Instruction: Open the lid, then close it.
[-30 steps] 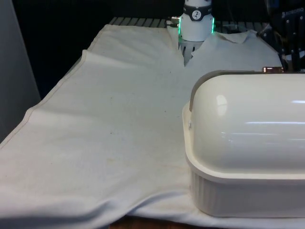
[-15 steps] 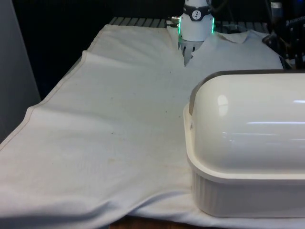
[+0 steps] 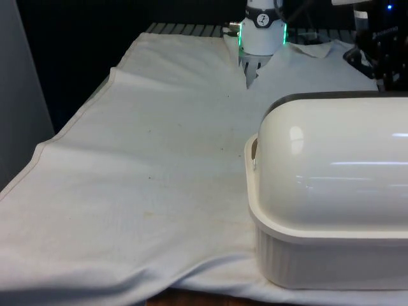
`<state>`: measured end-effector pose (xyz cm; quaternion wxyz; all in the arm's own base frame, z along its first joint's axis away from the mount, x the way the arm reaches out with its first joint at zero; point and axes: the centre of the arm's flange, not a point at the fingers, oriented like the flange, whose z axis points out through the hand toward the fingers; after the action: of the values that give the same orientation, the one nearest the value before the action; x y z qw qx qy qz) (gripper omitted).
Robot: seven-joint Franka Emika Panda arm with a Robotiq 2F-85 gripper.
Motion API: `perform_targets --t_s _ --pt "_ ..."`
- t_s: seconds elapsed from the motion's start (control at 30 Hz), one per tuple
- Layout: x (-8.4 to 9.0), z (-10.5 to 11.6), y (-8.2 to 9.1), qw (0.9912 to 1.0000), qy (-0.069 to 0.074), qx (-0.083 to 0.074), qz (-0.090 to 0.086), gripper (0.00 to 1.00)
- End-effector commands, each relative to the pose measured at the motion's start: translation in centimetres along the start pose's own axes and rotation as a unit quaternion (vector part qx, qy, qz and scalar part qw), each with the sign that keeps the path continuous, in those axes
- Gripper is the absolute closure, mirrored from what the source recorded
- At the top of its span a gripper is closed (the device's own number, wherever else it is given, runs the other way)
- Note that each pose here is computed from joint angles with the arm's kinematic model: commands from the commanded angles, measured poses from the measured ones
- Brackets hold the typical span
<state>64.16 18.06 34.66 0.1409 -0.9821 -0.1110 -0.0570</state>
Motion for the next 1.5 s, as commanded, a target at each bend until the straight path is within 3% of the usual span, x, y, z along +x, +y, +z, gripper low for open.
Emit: perform_targets --t_s 0.0,0.07,0.13,0.2,0.43,0.77,0.97,1.03,1.37,1.4,1.47 --pt "-0.6 -0.1 0.3 0.99998 -0.002 0.005 0.002 1.00" --pt "-1.5 0.1 0.8 0.99993 -0.010 0.004 0.003 1.00" --pt "-1.1 0.1 0.7 0.99997 -0.008 0.001 0.002 1.00" --pt "-2.2 0.3 1.4 0.99985 -0.017 0.002 0.005 1.00" --pt "-3.7 0.6 3.4 0.99958 -0.027 -0.008 0.007 1.00" --pt "-5.0 1.1 5.7 0.99905 -0.039 -0.017 0.007 1.00" --pt "-6.2 1.4 8.0 0.99869 -0.042 -0.028 0.008 1.00" --pt "-6.1 1.5 7.9 0.99857 -0.047 -0.025 0.008 1.00" --pt "-7.5 1.5 10.9 0.99793 -0.045 -0.044 0.013 1.00" --pt "-7.3 1.7 10.7 0.99793 -0.049 -0.040 0.013 1.00" --pt "-7.6 1.3 11.3 0.99783 -0.043 -0.048 0.015 1.00"
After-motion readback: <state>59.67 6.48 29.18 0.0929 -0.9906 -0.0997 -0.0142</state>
